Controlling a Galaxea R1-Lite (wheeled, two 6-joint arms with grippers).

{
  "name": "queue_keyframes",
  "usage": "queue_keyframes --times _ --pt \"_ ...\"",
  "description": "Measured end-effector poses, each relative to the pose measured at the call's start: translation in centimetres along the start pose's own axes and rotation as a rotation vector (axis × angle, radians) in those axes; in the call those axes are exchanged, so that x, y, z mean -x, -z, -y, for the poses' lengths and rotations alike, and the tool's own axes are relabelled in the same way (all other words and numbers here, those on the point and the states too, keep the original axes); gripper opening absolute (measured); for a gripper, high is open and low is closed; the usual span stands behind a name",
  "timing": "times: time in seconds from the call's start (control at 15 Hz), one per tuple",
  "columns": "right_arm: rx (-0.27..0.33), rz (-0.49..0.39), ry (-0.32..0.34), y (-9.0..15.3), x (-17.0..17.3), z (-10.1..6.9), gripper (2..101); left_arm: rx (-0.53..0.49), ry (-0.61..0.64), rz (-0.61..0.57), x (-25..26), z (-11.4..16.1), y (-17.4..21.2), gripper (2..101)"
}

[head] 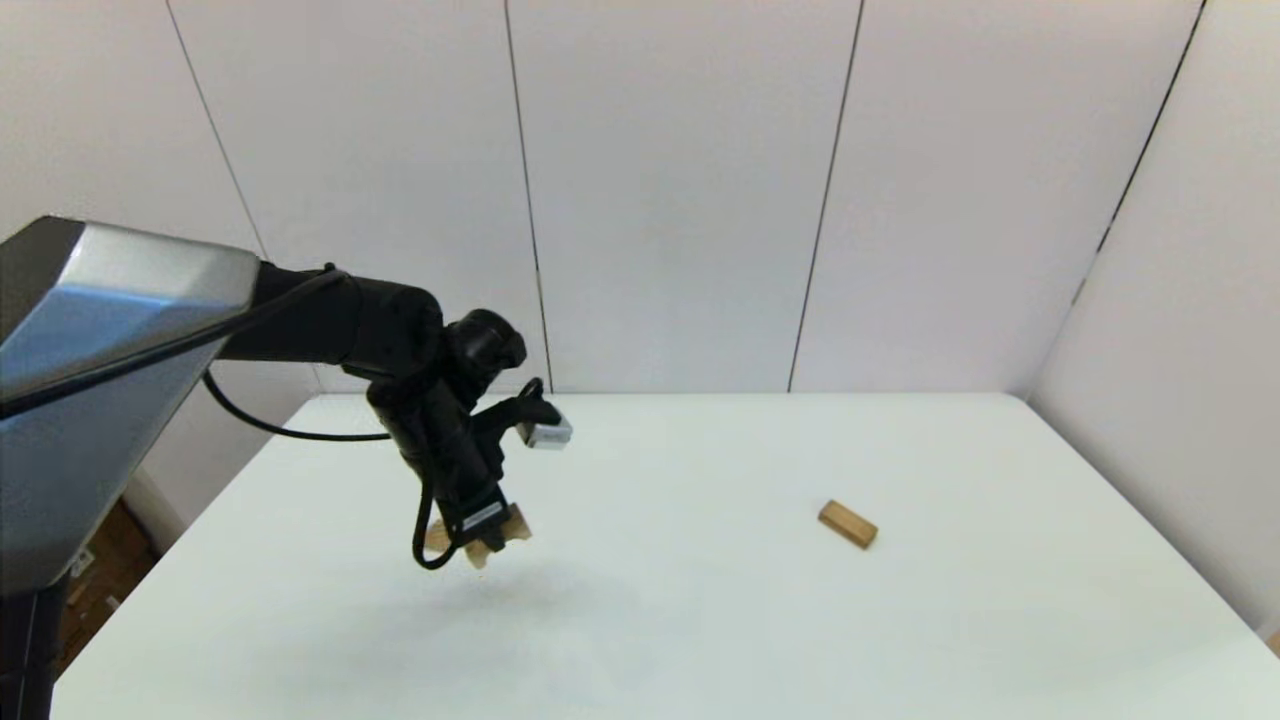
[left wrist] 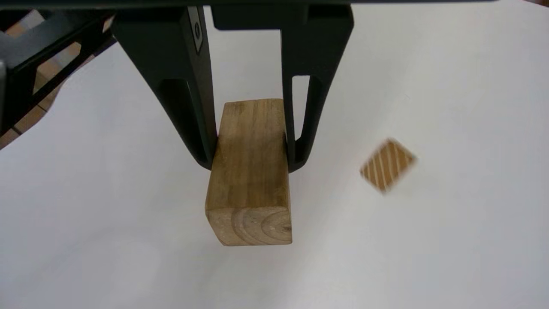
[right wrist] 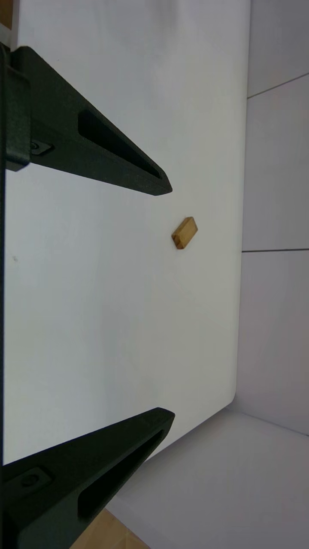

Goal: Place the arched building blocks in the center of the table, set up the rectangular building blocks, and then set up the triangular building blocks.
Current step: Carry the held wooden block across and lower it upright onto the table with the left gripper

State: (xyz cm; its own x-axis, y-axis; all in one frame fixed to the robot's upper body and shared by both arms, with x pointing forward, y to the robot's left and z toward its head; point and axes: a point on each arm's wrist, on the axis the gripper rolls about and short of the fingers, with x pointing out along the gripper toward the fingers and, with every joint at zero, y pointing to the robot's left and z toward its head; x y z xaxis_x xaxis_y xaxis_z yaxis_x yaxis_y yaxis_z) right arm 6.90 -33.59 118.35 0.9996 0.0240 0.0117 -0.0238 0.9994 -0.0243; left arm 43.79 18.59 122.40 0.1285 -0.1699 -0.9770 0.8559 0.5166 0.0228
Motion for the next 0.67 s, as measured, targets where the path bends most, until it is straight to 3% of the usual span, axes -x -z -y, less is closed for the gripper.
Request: queue_keyframes --times 0.4,0.67 --pt "0.000 0.000 0.000 0.0 0.0 0.0 98.0 -0.195 -0.011 0.113 0.4 4.7 -6.3 26.0" --pt "0.000 0.000 0.000 0.0 0.0 0.0 98.0 -0.316 0.015 0.096 -0.6 6.8 -8.5 26.0"
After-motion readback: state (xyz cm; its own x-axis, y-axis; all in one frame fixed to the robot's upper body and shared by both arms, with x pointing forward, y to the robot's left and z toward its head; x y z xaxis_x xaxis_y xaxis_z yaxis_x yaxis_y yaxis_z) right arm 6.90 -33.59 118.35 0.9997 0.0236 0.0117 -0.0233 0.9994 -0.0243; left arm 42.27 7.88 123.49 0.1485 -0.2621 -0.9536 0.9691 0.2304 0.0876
